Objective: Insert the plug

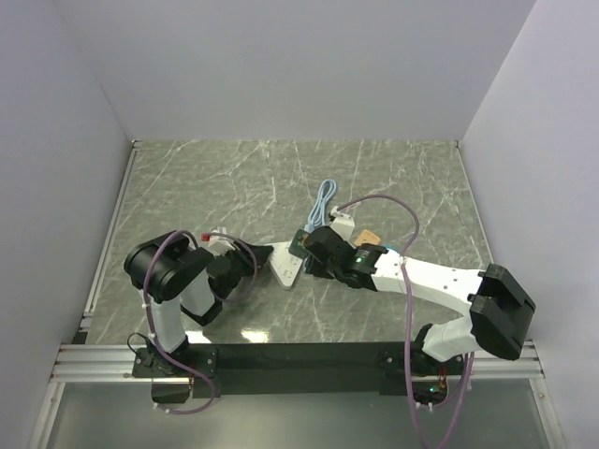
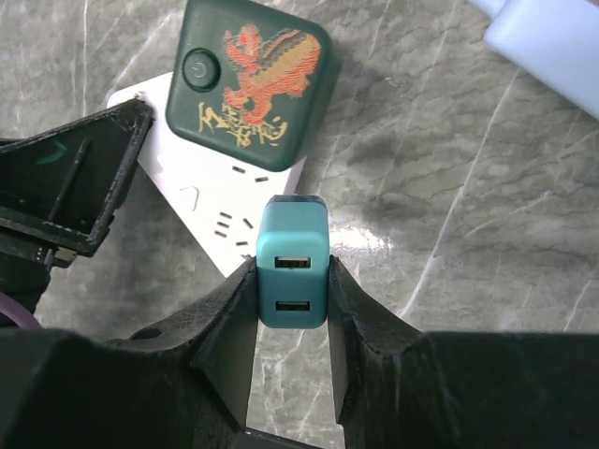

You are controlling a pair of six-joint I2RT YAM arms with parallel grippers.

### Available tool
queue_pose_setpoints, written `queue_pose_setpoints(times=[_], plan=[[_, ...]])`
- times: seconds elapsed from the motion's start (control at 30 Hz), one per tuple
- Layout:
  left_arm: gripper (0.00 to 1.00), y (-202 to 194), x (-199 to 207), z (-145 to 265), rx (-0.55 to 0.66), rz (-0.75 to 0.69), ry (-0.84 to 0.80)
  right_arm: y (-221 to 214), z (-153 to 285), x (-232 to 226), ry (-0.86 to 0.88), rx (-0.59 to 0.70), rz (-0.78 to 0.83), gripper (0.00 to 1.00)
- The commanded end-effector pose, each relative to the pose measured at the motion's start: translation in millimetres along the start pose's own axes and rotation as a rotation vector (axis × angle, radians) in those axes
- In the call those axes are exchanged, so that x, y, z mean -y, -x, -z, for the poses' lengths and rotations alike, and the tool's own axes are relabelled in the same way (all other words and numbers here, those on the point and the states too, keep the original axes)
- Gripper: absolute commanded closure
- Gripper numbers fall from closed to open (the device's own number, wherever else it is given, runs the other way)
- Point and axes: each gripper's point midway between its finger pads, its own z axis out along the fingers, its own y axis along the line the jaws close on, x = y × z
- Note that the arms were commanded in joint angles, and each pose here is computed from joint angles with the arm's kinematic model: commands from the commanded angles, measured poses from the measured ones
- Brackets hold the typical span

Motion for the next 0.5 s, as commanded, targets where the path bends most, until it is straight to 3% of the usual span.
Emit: queue_pose_setpoints(times=[0.0, 0.47], plan=[[1.00, 4.6, 12.1, 11.8, 0.070, -0.056, -0.066, 12.0, 6.8, -28.1, 0.064, 0.038, -0.026, 1.00], [1.00, 0.3, 14.4, 13.4, 0.127, -0.148, 0.026, -10.1, -2.4, -47.9, 0.088, -0.020, -0.031, 1.00]])
